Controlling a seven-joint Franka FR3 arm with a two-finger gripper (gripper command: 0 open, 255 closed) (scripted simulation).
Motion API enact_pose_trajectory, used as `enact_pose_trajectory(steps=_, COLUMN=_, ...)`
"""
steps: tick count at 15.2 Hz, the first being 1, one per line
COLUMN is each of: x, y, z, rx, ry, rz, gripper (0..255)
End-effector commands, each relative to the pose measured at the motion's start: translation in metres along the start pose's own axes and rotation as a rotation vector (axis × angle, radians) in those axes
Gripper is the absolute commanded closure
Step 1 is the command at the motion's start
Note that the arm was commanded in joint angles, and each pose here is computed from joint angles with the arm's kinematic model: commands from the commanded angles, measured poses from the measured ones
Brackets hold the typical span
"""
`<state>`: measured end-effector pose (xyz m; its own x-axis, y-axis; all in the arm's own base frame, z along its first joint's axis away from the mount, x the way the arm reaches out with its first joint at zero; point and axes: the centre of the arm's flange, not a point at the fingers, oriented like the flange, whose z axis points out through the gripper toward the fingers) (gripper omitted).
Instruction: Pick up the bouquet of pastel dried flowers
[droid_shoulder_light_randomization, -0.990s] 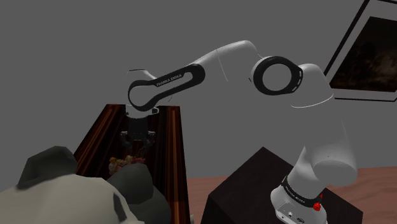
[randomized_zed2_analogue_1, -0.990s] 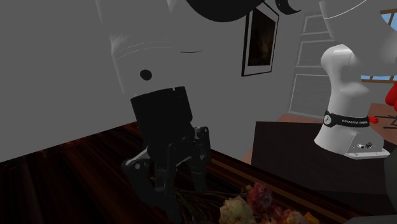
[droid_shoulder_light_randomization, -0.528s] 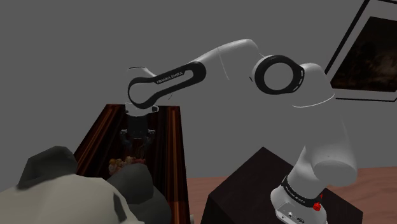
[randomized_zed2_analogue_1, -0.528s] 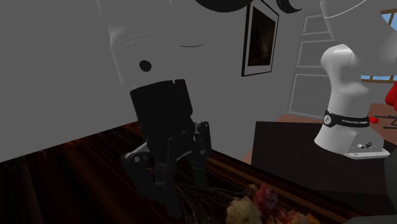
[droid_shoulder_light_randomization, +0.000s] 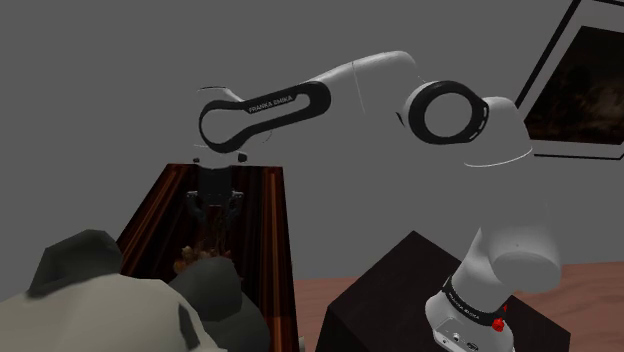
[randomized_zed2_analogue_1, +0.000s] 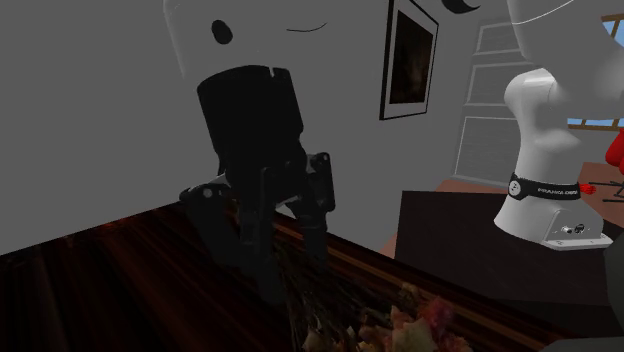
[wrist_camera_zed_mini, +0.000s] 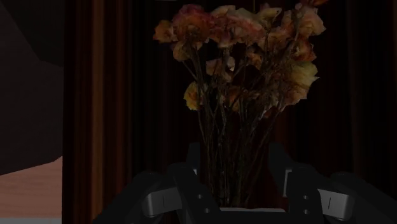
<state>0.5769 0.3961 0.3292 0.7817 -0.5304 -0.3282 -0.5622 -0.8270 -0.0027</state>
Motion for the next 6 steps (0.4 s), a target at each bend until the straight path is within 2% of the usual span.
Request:
enact_pose_trajectory(steps=1, x=-0.003, y=0.000, z=-0.011, rx=0.001, ry=0.000, rz=0.000, gripper=255)
enact_pose_trajectory(steps=6, x=-0.008, y=0.000, z=-0.026, rx=0.001, ry=0.000, rz=0.000, gripper=255)
